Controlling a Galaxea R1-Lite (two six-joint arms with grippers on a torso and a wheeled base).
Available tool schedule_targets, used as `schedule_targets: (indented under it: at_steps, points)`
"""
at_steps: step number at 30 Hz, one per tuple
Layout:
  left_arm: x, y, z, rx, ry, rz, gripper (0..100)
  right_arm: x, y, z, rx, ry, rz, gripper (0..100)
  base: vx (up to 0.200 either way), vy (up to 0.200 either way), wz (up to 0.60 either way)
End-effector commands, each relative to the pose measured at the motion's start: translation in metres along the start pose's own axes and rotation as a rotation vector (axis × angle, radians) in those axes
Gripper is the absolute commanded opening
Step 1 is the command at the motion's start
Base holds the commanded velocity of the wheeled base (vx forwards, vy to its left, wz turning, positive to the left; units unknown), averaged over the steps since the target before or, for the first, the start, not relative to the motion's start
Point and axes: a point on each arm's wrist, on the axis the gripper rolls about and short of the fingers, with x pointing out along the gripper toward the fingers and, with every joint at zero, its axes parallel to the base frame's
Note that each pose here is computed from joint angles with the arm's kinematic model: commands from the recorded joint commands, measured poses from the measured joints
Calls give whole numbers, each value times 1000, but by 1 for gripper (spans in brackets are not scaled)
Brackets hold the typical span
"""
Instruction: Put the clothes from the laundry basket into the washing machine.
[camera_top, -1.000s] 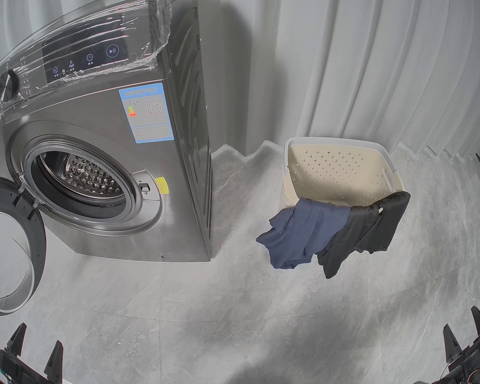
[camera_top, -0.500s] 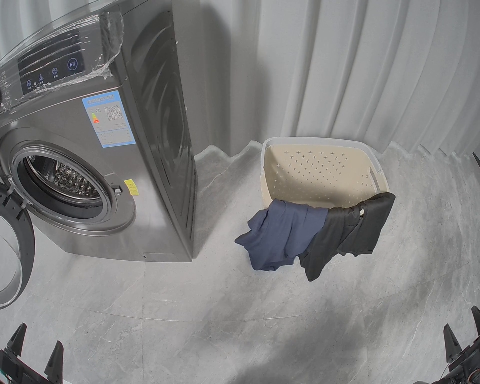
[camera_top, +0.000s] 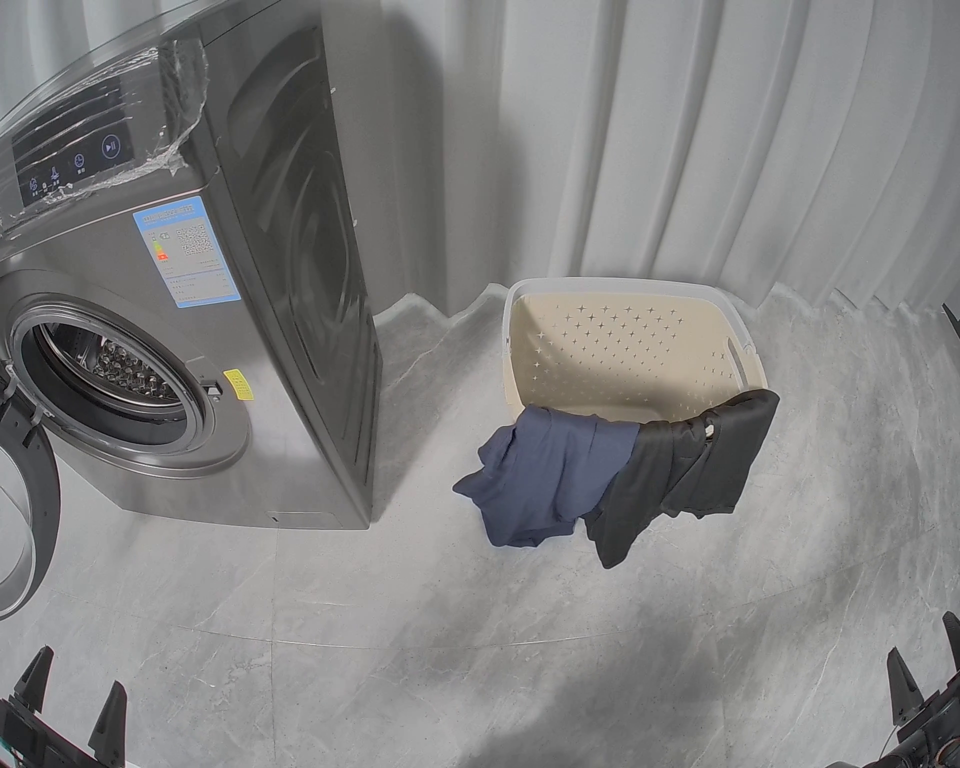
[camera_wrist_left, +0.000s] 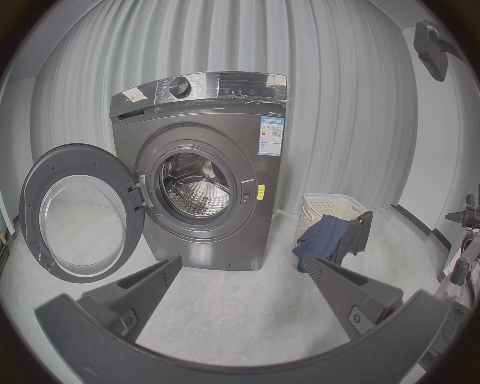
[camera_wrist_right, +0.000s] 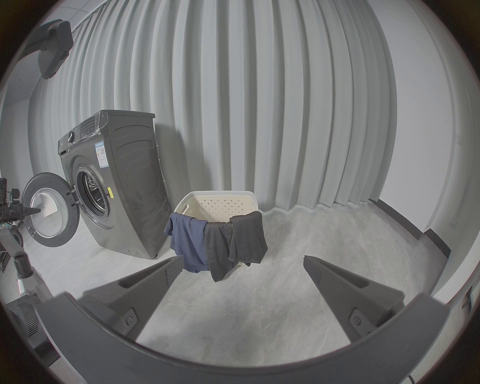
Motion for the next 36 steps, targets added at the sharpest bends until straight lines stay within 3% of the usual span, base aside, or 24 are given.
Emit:
schedule_targets:
  at_steps: [1,8,17,29,36]
  points:
    - [0,0,-4,-1,1,0,100,1,0,-5,-1,8,2,100,0,-200,0]
    - [0,0,-4,-1,2,1,100,1,0,-5,-1,8,1,100,0,-200,0]
    - [0,0,-4,-1,1,0,100,1,0,-5,-1,8,1,100,0,0,0]
    - [0,0,-4,-1,1,1,100,1,0,-5,-1,8,1,100,200,0,0]
    - [0,0,-4,1,1,1,100,1,0,-5,-1,8,1,100,0,-29,0]
